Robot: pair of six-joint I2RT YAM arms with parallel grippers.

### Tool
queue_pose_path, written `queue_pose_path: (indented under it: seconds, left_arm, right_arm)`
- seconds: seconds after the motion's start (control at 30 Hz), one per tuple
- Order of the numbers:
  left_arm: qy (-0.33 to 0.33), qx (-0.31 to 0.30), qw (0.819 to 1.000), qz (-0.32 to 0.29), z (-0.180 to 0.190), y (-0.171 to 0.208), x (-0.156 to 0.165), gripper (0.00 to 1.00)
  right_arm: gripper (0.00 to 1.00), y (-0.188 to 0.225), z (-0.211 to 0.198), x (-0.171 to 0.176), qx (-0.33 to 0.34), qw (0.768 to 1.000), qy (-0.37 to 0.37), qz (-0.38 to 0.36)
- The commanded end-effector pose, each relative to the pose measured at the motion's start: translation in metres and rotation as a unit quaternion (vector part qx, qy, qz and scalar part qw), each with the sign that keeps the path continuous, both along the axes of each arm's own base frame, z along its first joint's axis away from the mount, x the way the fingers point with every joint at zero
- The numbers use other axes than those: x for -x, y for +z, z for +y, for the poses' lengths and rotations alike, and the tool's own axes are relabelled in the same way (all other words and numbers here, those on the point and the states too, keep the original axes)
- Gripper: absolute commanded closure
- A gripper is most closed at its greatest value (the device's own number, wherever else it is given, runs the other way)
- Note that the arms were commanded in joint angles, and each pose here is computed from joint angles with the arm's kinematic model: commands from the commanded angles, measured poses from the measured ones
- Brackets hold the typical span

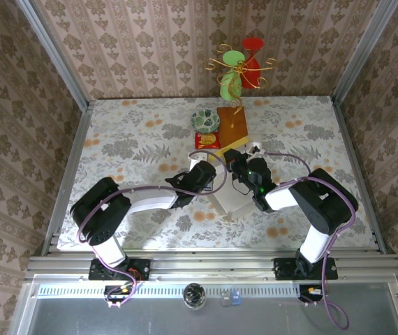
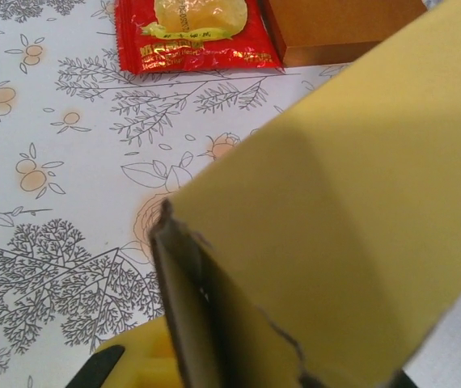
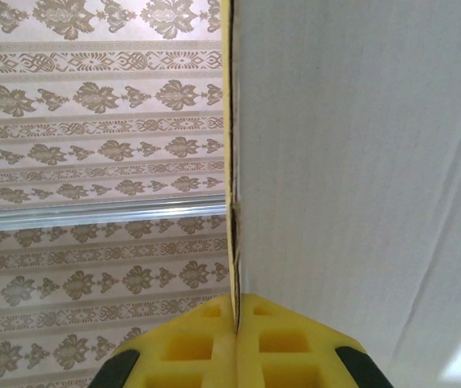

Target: Fold the paper box

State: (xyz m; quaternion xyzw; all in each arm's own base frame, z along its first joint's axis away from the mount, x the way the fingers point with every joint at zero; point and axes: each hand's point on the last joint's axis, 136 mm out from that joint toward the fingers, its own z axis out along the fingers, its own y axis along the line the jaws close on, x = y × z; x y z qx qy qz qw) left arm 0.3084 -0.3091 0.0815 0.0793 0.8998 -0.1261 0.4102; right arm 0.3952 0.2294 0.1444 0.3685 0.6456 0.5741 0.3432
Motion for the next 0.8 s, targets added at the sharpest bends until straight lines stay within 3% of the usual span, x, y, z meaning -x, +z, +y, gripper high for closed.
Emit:
queue_pose_path:
  seconds: [0.0, 0.1, 0.3, 0.5, 0.77]
  left_arm:
    - [0.006, -0.044, 0.998, 0.044, 0.010, -0.031, 0.012, 0.92]
    - [0.012, -0.051, 0.998, 0.045, 0.012, -0.032, 0.012, 1.00]
    - [0.019, -0.060, 0.997, 0.055, 0.010, -0.035, 0.012, 1.00]
    - [0.008, -0.045, 0.997, 0.067, 0.004, -0.040, 0.013, 0.84]
    - [0.006, -0.041, 0.996, 0.076, 0.003, -0.045, 0.015, 0.84]
  right_arm:
    - [1.00, -0.003, 0.010, 0.005, -0.002, 1.000, 0.016, 0.008]
    - [1.00, -0.002, 0.010, 0.005, -0.004, 1.000, 0.016, 0.008]
    - [1.00, 0.000, 0.010, 0.003, -0.004, 1.000, 0.015, 0.008]
    - [1.00, 0.002, 0.010, 0.003, -0.005, 1.000, 0.013, 0.008]
    - [1.00, 0.004, 0.010, 0.001, -0.005, 1.000, 0.010, 0.008]
